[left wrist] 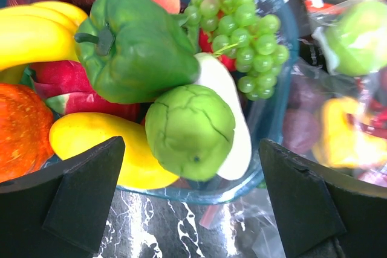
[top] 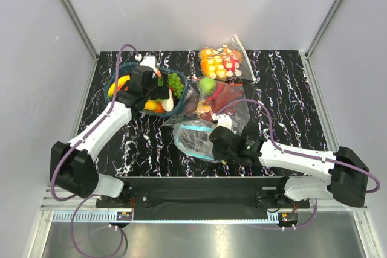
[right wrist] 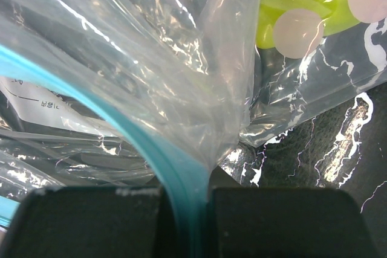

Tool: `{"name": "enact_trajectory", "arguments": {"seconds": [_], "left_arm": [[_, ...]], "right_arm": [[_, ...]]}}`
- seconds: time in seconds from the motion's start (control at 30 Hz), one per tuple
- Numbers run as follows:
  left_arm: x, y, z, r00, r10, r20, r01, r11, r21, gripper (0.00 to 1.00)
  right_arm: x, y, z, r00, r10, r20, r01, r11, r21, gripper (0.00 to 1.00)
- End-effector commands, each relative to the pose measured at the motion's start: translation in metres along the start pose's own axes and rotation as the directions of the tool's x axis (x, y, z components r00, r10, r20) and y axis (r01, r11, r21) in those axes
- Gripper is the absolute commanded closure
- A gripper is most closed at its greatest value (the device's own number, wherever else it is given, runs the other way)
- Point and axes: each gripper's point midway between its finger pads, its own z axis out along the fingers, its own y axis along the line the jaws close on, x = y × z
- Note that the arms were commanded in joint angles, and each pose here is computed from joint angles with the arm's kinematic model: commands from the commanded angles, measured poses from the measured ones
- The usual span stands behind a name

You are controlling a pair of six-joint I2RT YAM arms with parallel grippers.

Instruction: Open the zip-top bag and remove the fake food

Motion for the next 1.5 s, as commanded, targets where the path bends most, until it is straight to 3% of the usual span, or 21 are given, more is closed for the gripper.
{"name": "enact_trajectory", "arguments": {"seconds": [0.0, 0.2, 0.27, 0.47, 0.6, 0.83, 1.13, 1.47], "left_arm": [[-0.028, -0.006, -0.024, 0.995, -0.010, 0.099, 0.006, 0.999, 0.034, 0.01], [-0.035, 0.001, -0.053, 0.990, -0.027, 0.140, 0.022, 0.999, 0.034, 0.01], [-0.039, 0.004, -0.067, 0.986, -0.039, 0.165, 0.034, 0.999, 0.033, 0.01], [-0.032, 0.016, -0.103, 0.986, -0.049, 0.157, 0.046, 0.999, 0.023, 0.01], [-0.021, 0.022, -0.125, 0.991, -0.055, 0.121, 0.053, 0.998, 0.022, 0.01], [-0.011, 0.031, -0.155, 0.991, -0.062, 0.116, 0.060, 0.998, 0.023, 0.01], [-0.009, 0.034, -0.179, 0.991, -0.078, 0.112, 0.074, 0.997, 0.036, 0.01], [-0.012, 0.033, -0.185, 0.990, -0.085, 0.116, 0.079, 0.996, 0.048, 0.01]], "right_arm": [[-0.013, -0.003, -0.004, 0.999, 0.001, 0.054, -0.002, 1.000, 0.017, 0.97], [-0.023, -0.006, -0.014, 0.997, -0.013, 0.079, 0.010, 0.999, 0.037, 0.89], [-0.028, -0.010, -0.020, 0.995, -0.022, 0.095, 0.018, 0.999, 0.049, 0.80], [-0.040, -0.018, -0.039, 0.991, -0.059, 0.124, 0.050, 0.996, 0.075, 0.30], [-0.051, -0.016, -0.059, 0.986, -0.093, 0.141, 0.086, 0.995, 0.056, 0.14], [-0.067, -0.008, -0.110, 0.969, -0.150, 0.195, 0.165, 0.984, -0.063, 0.04], [-0.090, -0.023, -0.159, 0.940, -0.118, 0.319, 0.148, 0.986, -0.072, 0.00], [-0.108, -0.068, -0.157, 0.919, -0.115, 0.376, 0.041, 0.979, 0.199, 0.00]]}}
